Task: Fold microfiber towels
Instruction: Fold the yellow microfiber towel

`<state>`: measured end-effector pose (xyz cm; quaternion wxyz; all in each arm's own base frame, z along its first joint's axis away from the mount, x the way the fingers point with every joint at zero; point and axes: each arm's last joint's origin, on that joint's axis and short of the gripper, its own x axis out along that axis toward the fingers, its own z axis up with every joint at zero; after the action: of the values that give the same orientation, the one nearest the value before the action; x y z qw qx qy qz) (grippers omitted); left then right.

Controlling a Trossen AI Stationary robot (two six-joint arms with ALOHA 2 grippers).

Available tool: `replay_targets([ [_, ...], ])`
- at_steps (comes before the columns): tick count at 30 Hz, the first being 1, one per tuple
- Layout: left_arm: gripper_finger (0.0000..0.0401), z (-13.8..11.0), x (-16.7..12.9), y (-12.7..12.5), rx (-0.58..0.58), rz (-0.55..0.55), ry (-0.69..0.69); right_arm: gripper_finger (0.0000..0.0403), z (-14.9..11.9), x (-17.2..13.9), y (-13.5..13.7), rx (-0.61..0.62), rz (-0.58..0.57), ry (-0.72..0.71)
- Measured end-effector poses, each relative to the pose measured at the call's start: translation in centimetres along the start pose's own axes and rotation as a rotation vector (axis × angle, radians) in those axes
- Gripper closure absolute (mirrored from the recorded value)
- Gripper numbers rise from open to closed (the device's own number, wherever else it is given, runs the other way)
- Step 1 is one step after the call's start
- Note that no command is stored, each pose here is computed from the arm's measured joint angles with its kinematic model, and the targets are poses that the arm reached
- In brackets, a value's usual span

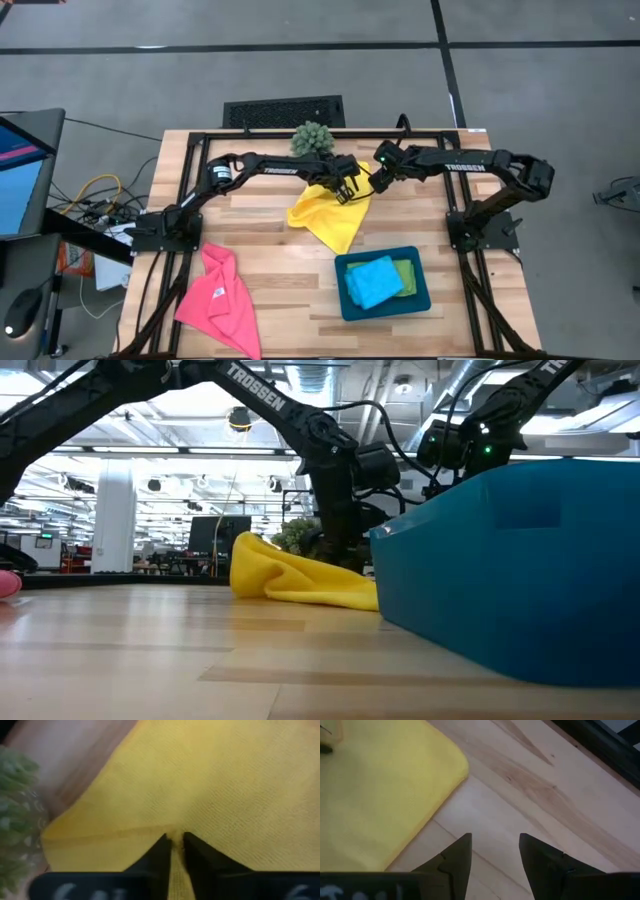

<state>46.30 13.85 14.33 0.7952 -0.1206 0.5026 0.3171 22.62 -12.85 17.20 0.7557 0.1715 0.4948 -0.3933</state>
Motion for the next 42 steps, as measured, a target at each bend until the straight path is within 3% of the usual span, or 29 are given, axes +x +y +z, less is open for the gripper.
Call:
replay_targets([
  [3, 0.0394, 0.7, -1.1, -0.1, 0.019, 0.003, 0.009, 0.0214, 0.0, 0.0, 0.0, 0.000, 0.005, 0.001],
  [11, 0.0389, 1.2, -4.7, -1.1, 0.074, 0.037, 0.111, 0.0214, 0.2, 0.0, 0.3, 0.004, 0.087, -0.002],
  [17, 0.0398, -0.5, -7.6, -3.3, 0.139, 0.088, 0.229, 0.0214, 0.4, 0.0, 0.4, 0.002, 0.102, -0.024],
  [20, 0.0397, -1.6, -9.2, -5.0, 0.178, 0.111, 0.257, 0.0214, 0.7, -0.1, 0.7, 0.000, 0.162, -0.045],
  [28, 0.0398, -4.5, -13.2, -9.3, 0.277, 0.216, 0.218, 0.0214, 1.6, -0.2, 1.0, -0.037, 0.226, -0.132],
  [34, 0.0397, -5.0, -14.0, -9.9, 0.292, 0.255, 0.193, 0.0194, 1.2, 0.1, 1.0, -0.177, 0.227, -0.102],
  [42, 0.0397, -5.3, -14.2, -9.5, 0.317, 0.284, 0.236, 0.0177, -0.1, -0.2, 1.8, -0.562, 0.154, -0.046],
])
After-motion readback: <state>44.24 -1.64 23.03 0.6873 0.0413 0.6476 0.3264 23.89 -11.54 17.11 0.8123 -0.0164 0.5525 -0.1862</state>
